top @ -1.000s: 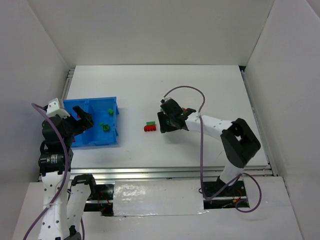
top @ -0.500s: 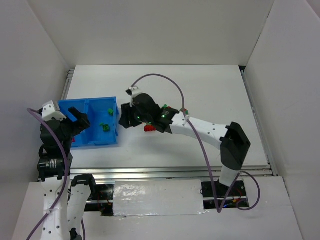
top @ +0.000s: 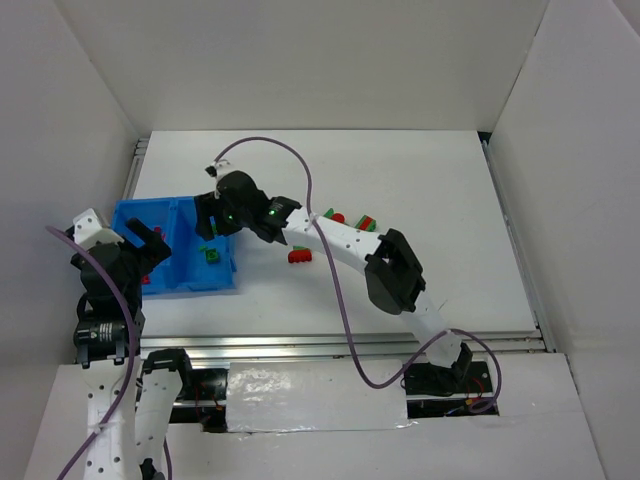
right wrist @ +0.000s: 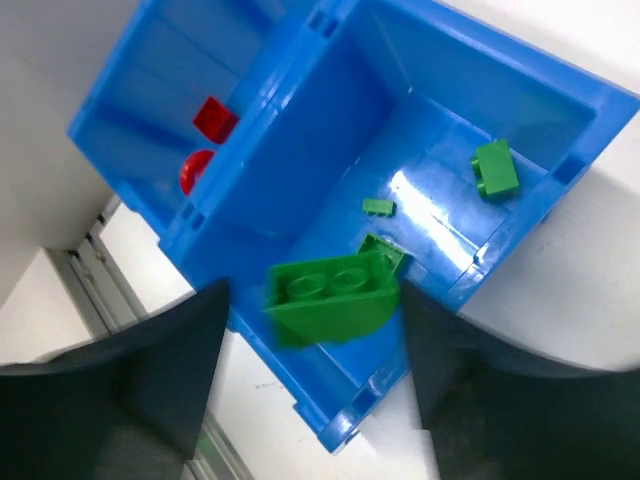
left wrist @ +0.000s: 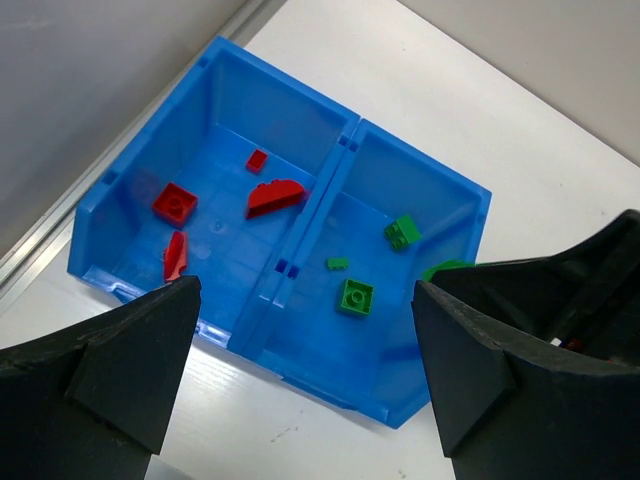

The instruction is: Sort the legos into containers by color

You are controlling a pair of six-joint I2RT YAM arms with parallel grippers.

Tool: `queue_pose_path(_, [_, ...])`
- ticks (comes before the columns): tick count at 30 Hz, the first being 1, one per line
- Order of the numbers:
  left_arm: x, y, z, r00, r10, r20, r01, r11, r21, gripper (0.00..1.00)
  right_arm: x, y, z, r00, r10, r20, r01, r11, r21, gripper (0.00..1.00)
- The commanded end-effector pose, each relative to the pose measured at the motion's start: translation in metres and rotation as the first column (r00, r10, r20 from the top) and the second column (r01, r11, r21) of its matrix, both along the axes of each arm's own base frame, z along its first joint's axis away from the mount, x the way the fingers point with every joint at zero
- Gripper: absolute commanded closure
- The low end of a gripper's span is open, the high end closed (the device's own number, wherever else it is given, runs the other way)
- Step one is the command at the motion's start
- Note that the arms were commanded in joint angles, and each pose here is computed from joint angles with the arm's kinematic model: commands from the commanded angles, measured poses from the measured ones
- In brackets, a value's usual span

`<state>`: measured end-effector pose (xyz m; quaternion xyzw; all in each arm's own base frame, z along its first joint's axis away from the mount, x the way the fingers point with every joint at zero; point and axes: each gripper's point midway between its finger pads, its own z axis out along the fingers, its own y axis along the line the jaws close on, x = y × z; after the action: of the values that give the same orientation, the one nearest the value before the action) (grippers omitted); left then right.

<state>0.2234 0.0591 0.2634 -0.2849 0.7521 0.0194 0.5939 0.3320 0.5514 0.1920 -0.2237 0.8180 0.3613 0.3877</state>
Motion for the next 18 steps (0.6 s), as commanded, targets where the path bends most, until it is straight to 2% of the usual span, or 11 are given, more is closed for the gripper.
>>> queue_pose_path(1, [-0.004, 0.007, 0.024, 0.997, 0.048, 0.066, -0.048, 0.999, 0.009, 0.01, -0.005, 0.012, 0.021, 0.998, 0.04, 0.04, -0.041, 0.999, 0.011, 0.2])
queue_pose_path(3, [-0.005, 0.008, 0.024, 0.996, 0.054, 0.065, -0.055, 0.998, 0.007, 0.0, -0.004, 0.011, 0.027, 0.998, 0.031, 0.047, -0.032, 0.999, 0.012, 0.11])
queue_pose_path(4, [-0.005, 0.009, 0.024, 0.996, 0.06, 0.063, -0.061, 0.998, 0.009, 0.0, -0.002, 0.009, 0.03, 0.998, 0.031, 0.056, -0.031, 0.999, 0.008, 0.02])
queue_pose_path(5, [-0.006, 0.01, 0.023, 0.996, 0.068, 0.061, -0.069, 0.998, 0.009, 0.01, -0.003, 0.008, 0.033, 0.998, 0.031, 0.061, -0.031, 0.999, 0.008, 0.0])
queue_pose_path(8, [-0.007, 0.01, 0.024, 0.995, 0.071, 0.064, -0.072, 0.997, 0.008, 0.0, -0.004, -0.002, 0.043, 0.997, 0.023, 0.078, -0.022, 1.0, -0.005, 0.0])
queue_pose_path(11, [-0.007, 0.01, 0.025, 0.995, 0.068, 0.067, -0.069, 0.998, 0.009, 0.01, 0.002, -0.039, 0.045, 0.991, -0.103, 0.085, 0.108, 0.992, -0.06, 0.0])
queue_pose_path(12, [-0.007, 0.009, 0.024, 0.996, 0.063, 0.068, -0.064, 0.998, 0.01, 0.01, 0.0, -0.056, 0.067, 0.985, -0.142, 0.102, 0.147, 0.989, -0.036, 0.0])
queue_pose_path(14, [-0.003, 0.003, 0.023, 0.997, 0.024, 0.068, -0.025, 1.0, 0.011, 0.01, 0.0, -0.09, 0.038, 0.967, -0.232, 0.1, 0.243, 0.964, -0.111, 0.0])
queue_pose_path(15, [-0.001, 0.001, 0.024, 0.997, 0.008, 0.073, -0.009, 1.0, 0.011, 0.0, -0.002, -0.108, 0.049, 0.955, -0.276, 0.111, 0.288, 0.952, -0.108, 0.0])
queue_pose_path(16, [0.0, -0.002, 0.024, 0.997, -0.007, 0.074, 0.007, 1.0, 0.01, 0.0, 0.0, -0.136, 0.023, 0.932, -0.345, 0.114, 0.362, 0.912, -0.193, 0.0])
queue_pose_path(18, [0.002, -0.006, 0.023, 0.997, -0.036, 0.074, 0.035, 0.999, 0.011, 0.0, -0.004, -0.162, 0.02, 0.908, -0.407, 0.096, 0.418, 0.884, -0.209, 0.0])
